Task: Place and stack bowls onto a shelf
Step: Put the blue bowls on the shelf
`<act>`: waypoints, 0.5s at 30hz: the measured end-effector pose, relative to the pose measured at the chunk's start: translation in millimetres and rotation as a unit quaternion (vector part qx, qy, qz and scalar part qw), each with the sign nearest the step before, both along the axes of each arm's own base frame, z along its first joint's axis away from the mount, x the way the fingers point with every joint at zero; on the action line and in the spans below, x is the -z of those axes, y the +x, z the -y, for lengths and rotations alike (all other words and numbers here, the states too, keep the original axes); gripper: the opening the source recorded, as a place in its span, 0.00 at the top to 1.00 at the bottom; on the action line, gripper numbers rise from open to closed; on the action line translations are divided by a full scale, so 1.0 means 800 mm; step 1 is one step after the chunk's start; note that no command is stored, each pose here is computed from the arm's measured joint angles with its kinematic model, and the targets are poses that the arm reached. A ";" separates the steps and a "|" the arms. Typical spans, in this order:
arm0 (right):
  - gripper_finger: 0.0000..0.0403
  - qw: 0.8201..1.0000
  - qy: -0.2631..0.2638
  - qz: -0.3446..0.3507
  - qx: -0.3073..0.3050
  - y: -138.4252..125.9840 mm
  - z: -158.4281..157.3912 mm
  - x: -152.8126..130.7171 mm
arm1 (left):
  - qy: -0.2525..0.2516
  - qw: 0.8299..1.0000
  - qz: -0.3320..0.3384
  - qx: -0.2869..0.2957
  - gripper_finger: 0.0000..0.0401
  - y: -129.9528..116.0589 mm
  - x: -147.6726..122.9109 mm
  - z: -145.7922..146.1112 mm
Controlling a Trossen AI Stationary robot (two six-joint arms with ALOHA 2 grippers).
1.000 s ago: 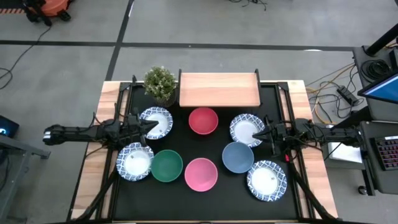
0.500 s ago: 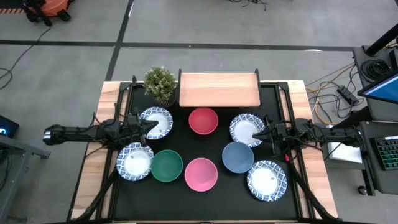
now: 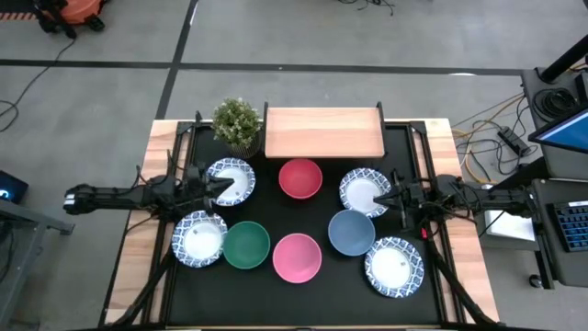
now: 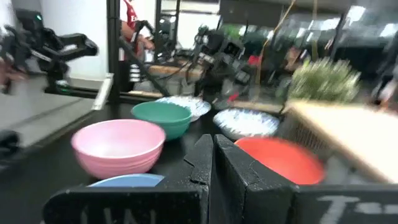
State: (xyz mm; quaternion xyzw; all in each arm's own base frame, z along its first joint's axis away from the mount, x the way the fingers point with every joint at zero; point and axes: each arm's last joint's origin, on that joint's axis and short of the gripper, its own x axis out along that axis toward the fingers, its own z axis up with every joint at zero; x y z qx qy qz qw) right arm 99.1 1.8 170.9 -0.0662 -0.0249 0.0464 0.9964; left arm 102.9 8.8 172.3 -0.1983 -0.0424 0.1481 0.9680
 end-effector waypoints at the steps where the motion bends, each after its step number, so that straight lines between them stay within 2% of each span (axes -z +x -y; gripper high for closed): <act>1: 0.98 1.000 -0.014 0.007 0.003 0.000 0.000 -0.001 | -0.013 1.000 0.015 -0.007 1.00 0.000 -0.003 -0.001; 2: 0.98 1.000 -0.013 0.012 0.003 0.000 0.000 -0.003 | -0.017 0.999 0.031 -0.017 1.00 0.000 -0.006 -0.001; 6: 0.98 0.995 0.074 0.067 0.021 -0.002 0.002 -0.018 | -0.029 0.994 0.103 -0.031 1.00 -0.003 -0.022 -0.003; 10: 0.98 0.990 0.101 0.090 0.027 0.000 0.003 -0.030 | -0.031 0.987 0.155 -0.027 1.00 -0.006 -0.034 -0.002; 12: 0.98 0.988 0.112 0.104 0.025 0.001 0.003 -0.043 | -0.028 0.983 0.183 -0.004 1.00 -0.008 -0.041 -0.001; 15: 0.98 0.987 0.137 0.086 0.022 0.009 0.003 -0.062 | -0.011 0.969 0.239 0.062 1.00 -0.012 -0.055 0.004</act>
